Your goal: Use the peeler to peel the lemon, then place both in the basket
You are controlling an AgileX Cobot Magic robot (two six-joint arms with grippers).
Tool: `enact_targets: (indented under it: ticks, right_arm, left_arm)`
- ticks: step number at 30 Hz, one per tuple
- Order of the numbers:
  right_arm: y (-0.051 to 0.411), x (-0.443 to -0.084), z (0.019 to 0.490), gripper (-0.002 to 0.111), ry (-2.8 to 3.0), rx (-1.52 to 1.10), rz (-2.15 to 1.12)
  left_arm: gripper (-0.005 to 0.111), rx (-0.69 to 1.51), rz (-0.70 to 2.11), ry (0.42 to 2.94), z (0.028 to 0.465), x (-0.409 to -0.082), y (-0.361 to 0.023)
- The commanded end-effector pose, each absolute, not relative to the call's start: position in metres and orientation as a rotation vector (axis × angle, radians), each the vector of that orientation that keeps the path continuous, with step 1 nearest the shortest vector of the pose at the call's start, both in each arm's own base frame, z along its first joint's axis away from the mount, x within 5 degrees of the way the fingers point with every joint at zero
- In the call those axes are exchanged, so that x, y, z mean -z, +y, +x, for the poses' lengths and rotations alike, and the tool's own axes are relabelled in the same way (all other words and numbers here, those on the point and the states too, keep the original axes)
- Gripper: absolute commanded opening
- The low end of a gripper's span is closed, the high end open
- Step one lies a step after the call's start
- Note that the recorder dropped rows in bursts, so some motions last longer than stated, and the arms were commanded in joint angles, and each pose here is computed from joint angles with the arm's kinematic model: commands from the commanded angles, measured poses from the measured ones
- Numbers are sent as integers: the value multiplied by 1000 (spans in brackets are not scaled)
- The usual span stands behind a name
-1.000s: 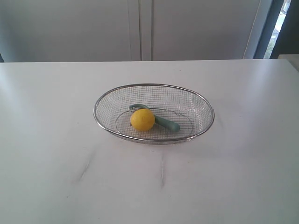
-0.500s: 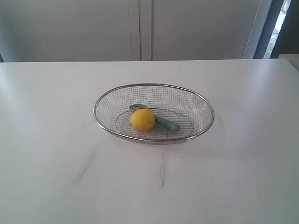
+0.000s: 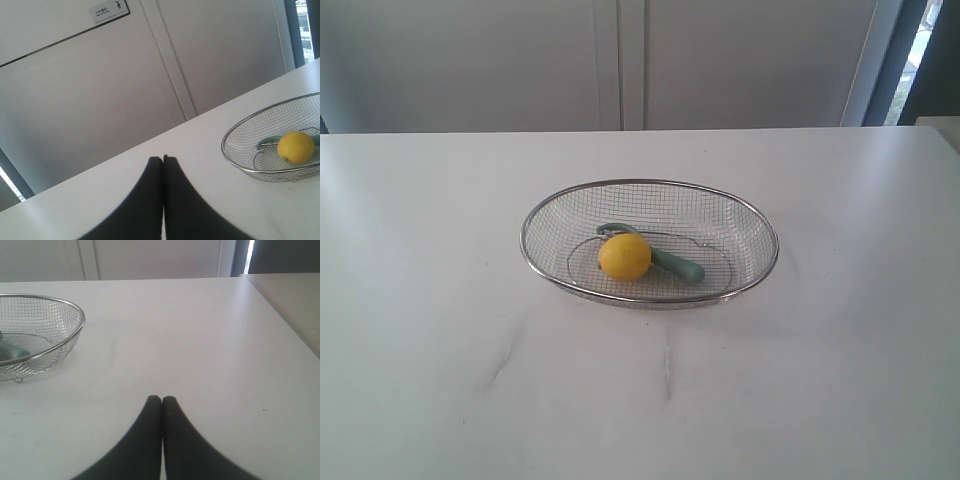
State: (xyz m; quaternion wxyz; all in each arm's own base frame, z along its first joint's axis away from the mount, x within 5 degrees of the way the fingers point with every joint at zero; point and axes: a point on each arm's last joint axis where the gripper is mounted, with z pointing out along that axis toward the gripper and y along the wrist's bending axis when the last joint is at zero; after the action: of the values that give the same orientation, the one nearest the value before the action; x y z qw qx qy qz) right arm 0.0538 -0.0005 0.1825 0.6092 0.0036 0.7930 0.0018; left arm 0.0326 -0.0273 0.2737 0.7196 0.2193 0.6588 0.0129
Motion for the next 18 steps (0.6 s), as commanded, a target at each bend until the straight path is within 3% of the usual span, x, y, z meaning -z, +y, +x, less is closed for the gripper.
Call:
enact_targets:
  ticks: [1,8,18]
  right_arm:
    - [0,-183,54,0,1819,-8,7]
    - [0,-183,54,0,1819,-8,7]
    - [0,-183,54,0,1819,-8,7]
  left_arm:
    - [0,-12,467,1448,32,-274,-27]
    - [0,-60,495,1486,35,-264,-26]
    - [0,-28,222,1793,49,-205,-10]
